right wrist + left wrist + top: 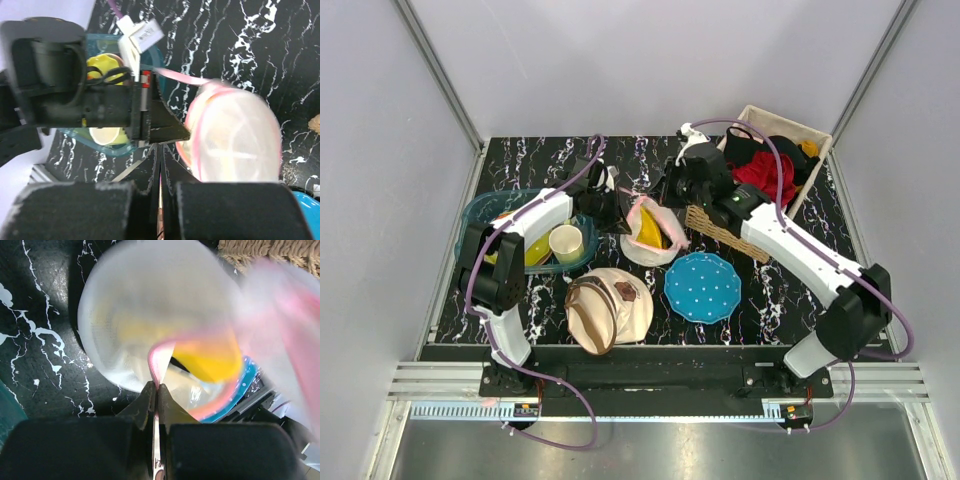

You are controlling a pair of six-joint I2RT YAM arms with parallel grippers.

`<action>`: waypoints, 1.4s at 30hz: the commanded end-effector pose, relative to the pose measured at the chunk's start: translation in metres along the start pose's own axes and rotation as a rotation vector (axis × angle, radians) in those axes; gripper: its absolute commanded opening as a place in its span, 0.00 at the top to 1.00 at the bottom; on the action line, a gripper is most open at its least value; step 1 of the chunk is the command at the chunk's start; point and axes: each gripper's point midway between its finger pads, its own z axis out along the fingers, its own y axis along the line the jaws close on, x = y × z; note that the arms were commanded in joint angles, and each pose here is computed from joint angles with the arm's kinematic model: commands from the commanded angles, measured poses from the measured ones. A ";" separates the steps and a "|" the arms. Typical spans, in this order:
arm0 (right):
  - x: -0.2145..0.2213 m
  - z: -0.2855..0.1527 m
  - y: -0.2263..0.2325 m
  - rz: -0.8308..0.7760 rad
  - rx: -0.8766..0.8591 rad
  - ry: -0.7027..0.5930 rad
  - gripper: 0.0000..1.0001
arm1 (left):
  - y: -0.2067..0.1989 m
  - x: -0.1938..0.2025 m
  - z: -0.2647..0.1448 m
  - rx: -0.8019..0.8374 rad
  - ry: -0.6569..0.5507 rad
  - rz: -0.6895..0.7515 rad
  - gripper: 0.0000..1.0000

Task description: Unzip the laundry bag and remove the bra

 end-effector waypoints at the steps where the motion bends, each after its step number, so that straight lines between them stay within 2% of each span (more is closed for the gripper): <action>1: -0.030 -0.034 0.033 0.010 -0.123 -0.091 1.00 | -0.008 -0.014 -0.008 0.017 -0.042 0.029 1.00; 10: -0.072 -0.092 0.055 -0.021 -0.180 -0.238 1.00 | -0.007 -0.013 -0.010 0.013 -0.042 0.024 1.00; 12: -0.069 -0.086 0.049 -0.044 -0.148 -0.221 1.00 | -0.008 -0.012 -0.011 0.015 -0.039 0.020 1.00; 15: -0.038 -0.055 0.039 -0.045 -0.123 -0.080 0.99 | -0.012 -0.015 -0.014 0.025 -0.052 0.022 1.00; 17: -0.010 -0.029 0.025 -0.023 -0.087 0.025 0.87 | -0.019 -0.017 -0.021 0.040 -0.064 0.022 1.00; 19: 0.010 -0.016 0.016 -0.004 -0.063 0.090 0.87 | -0.028 -0.018 -0.028 0.061 -0.075 0.022 1.00; 22: 0.027 -0.009 0.000 0.000 -0.006 0.116 0.77 | -0.050 -0.023 -0.052 0.102 -0.122 0.052 1.00; 27: 0.039 -0.009 -0.014 -0.007 0.041 0.135 0.48 | -0.095 -0.034 -0.097 0.198 -0.212 0.106 1.00; 29: 0.043 -0.005 -0.016 -0.005 0.053 0.147 0.38 | -0.104 -0.036 -0.104 0.212 -0.228 0.117 1.00; 31: 0.044 -0.002 -0.016 0.005 0.056 0.155 0.22 | -0.112 -0.036 -0.107 0.219 -0.233 0.133 1.00; 37: 0.057 0.013 -0.014 0.015 0.065 0.194 0.18 | -0.108 -0.033 -0.095 0.206 -0.199 0.122 1.00; 42: 0.050 0.006 -0.007 0.024 0.045 0.152 0.18 | -0.104 -0.030 -0.091 0.194 -0.191 0.124 1.00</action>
